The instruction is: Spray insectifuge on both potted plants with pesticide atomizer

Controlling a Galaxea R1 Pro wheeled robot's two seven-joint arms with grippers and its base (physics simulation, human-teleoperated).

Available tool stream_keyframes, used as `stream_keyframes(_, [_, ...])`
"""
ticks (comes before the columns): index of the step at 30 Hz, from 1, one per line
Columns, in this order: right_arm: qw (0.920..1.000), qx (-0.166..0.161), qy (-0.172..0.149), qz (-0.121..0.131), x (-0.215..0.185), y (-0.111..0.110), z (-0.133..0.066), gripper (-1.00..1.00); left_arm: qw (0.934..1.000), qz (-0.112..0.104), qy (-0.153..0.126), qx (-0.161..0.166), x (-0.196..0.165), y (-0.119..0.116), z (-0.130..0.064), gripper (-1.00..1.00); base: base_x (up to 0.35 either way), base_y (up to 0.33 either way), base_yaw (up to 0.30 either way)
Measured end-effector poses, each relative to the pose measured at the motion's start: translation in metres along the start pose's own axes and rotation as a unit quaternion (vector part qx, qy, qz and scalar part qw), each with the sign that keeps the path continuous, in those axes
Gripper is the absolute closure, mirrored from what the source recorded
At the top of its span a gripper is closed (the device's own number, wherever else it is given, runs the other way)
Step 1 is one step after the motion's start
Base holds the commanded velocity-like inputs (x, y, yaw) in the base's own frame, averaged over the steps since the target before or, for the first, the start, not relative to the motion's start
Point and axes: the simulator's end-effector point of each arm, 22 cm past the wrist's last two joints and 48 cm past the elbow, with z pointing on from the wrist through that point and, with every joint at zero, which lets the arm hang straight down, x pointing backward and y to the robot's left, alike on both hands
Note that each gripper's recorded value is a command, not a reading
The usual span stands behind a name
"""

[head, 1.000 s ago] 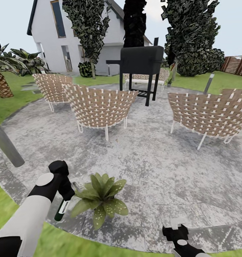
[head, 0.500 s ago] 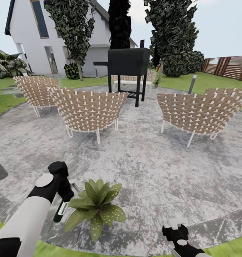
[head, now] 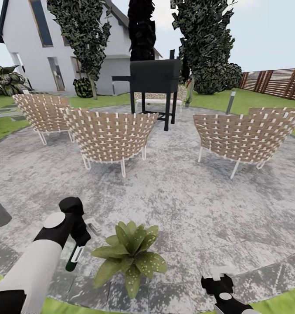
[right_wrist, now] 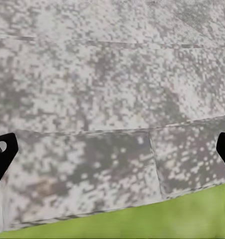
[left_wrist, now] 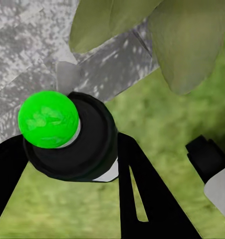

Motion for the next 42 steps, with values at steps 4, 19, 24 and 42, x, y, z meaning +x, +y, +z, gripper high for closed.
stream_keyframes(4, [1.0, 0.0, -0.001, 0.002, -0.0007, 0.0003, 0.0001, -1.0, 1.0, 0.0, 0.002, 0.0, 0.0019, 0.0003, 0.0013, 1.0, 0.039, 0.047, -0.016])
stream_keyframes(19, [1.0, -0.003, -0.001, 0.004, -0.0025, 0.0063, -0.0011, -1.0, 1.0, 0.0, -0.004, -0.003, -0.0017, 0.0003, -0.0028, 1.0, -0.099, 0.151, -0.165])
stream_keyframes(24, [1.0, -0.003, -0.001, 0.004, -0.0028, 0.0059, -0.0011, -1.0, 1.0, 0.0, -0.005, -0.004, -0.0023, 0.0003, -0.0033, 1.0, -0.04, 0.296, -0.001])
stream_keyframes(42, [1.0, 0.0, -0.004, 0.004, -0.0048, 0.0004, -0.0013, -1.0, 1.0, 0.0, -0.007, 0.005, -0.0045, -0.0076, -0.0013, 1.0, -0.043, 0.297, -0.224])
